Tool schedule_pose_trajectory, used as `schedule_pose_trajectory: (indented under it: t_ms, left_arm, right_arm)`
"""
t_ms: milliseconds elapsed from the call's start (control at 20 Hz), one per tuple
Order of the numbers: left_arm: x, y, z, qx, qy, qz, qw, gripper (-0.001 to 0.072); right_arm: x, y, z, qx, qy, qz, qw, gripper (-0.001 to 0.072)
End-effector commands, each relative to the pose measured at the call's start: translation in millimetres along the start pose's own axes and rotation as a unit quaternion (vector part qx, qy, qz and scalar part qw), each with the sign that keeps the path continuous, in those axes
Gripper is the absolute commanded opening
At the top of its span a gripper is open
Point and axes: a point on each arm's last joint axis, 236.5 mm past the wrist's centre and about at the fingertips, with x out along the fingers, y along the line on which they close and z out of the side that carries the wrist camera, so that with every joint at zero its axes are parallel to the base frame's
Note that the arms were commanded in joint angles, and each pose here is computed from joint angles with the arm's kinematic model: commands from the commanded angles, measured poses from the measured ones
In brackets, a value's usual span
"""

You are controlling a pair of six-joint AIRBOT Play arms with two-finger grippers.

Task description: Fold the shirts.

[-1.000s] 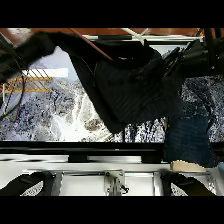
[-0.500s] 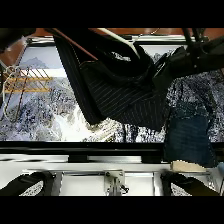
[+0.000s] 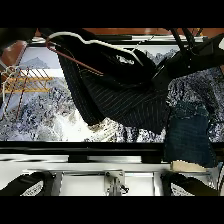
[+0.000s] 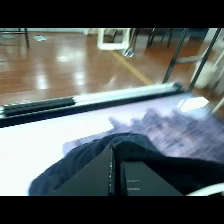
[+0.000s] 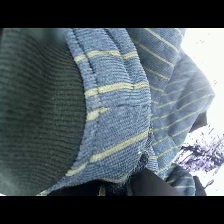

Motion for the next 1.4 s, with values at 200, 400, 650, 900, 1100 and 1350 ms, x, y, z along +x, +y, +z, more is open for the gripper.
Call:
schedule_pose_trajectory:
  t_ms: [200,400,650,900,1100,1350]
  left_arm:
    - [-25.8,49.8,-80.1,0.113,0.187,0.072,0.973,0.0057]
    - [-29.0,23.7,-44.4,0.09,0.131,0.044,0.986,0.0057]
    - [-35.4,-47.4,2.0,0.026,0.057,-0.059,0.996,0.0056]
    - [-54.5,-39.8,-24.8,0.072,0.122,-0.032,0.989,0.0056]
    - [-76.0,-3.8,-65.5,0.096,0.222,0.037,0.97,0.0056]
    - [-62.2,-62.9,-46.7,-0.005,0.172,-0.045,0.984,0.0056]
  right_arm:
    - [-12.1,13.3,8.3,-0.01,-0.024,0.013,1.0,0.011]
    - [-11.2,6.1,-4.0,-0.009,0.002,-0.002,1.0,0.0109]
    - [-11.6,-11.9,-9.4,-0.003,0.014,-0.039,0.999,0.0109]
    - [-13.2,-25.5,-12.6,0.007,0.02,-0.068,0.997,0.011]
    - [-15.7,-39.7,-16.0,0.013,0.026,-0.098,0.995,0.0109]
    - [-19.1,-55.8,-4.3,0.03,-0.001,-0.133,0.991,0.0109]
